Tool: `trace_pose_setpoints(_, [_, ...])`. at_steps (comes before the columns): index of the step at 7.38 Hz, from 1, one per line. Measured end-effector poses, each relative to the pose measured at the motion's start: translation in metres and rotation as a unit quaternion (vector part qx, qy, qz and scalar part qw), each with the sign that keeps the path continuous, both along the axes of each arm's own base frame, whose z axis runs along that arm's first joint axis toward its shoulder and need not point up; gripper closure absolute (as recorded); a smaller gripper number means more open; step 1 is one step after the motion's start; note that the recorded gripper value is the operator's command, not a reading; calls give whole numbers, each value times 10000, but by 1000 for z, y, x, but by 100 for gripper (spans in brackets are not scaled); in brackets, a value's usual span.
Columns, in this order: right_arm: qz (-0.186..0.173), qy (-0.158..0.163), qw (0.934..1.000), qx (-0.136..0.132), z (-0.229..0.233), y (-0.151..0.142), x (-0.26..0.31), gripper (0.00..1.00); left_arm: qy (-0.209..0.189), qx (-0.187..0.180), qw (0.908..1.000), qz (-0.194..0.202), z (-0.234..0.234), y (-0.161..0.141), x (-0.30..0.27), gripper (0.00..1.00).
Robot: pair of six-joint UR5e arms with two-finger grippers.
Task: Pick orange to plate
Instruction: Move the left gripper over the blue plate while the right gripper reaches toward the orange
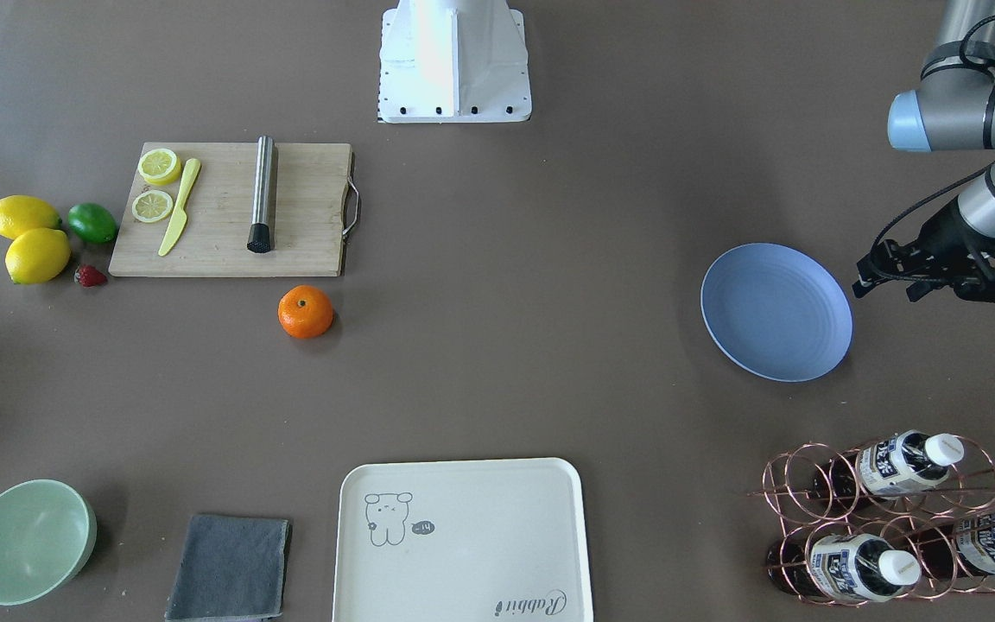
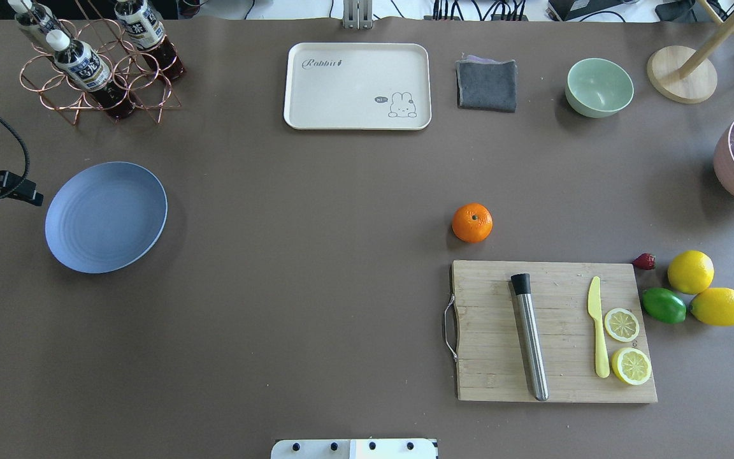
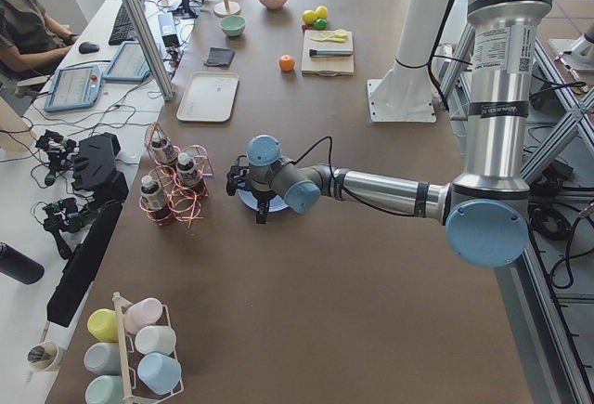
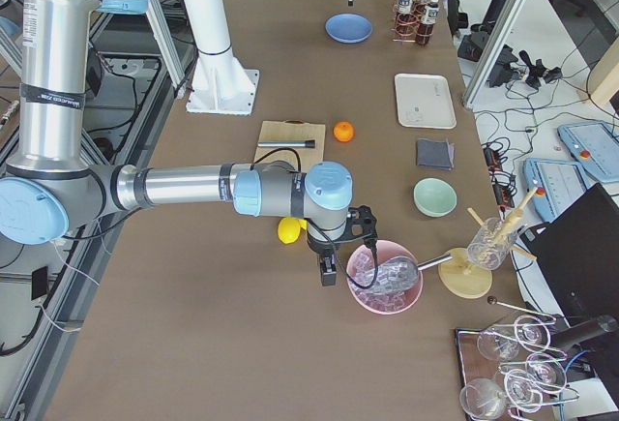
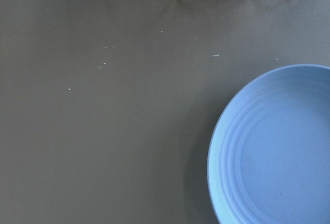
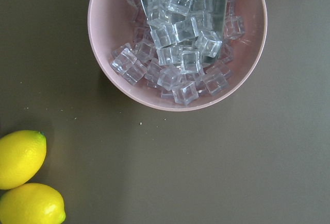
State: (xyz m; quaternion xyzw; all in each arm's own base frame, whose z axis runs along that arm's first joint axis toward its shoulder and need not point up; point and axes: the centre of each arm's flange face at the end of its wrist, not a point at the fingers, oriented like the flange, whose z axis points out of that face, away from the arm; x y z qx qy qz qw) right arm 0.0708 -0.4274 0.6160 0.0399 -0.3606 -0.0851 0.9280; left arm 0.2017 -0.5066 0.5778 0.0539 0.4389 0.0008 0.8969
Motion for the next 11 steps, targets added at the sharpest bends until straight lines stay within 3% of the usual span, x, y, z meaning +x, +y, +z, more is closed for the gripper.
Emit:
trace_pose_setpoints(1, [-8,7,10000,20,-1,-1,0,0,3,-29,10000,6,6,-4,19,21])
trace_pose_setpoints(2, [-14,13,10000,43,-3,-1,0,0,-23,-28,10000,-23,10,-6,33,39])
trace_pose_setpoints(3, [-17,16,10000,68,-5,-2,0,0,-26,-56,10000,-50,11,-7,43,65])
trace_pose_setpoints(5, [-15,16,9999,111,-10,-2,0,0,-27,-80,9999,-66,11,-8,50,82])
trace_pose_setpoints(6, [-12,13,9999,120,-11,-2,0,0,-30,-90,9999,-67,12,-9,52,100])
trace_pose_setpoints(9, [18,10,9998,214,-22,-10,0,0,10,-84,9999,-54,7,-9,53,100])
trace_pose_setpoints(11, [78,-7,9993,354,-50,-40,-11,0,253,-79,9996,-33,-21,-14,54,100])
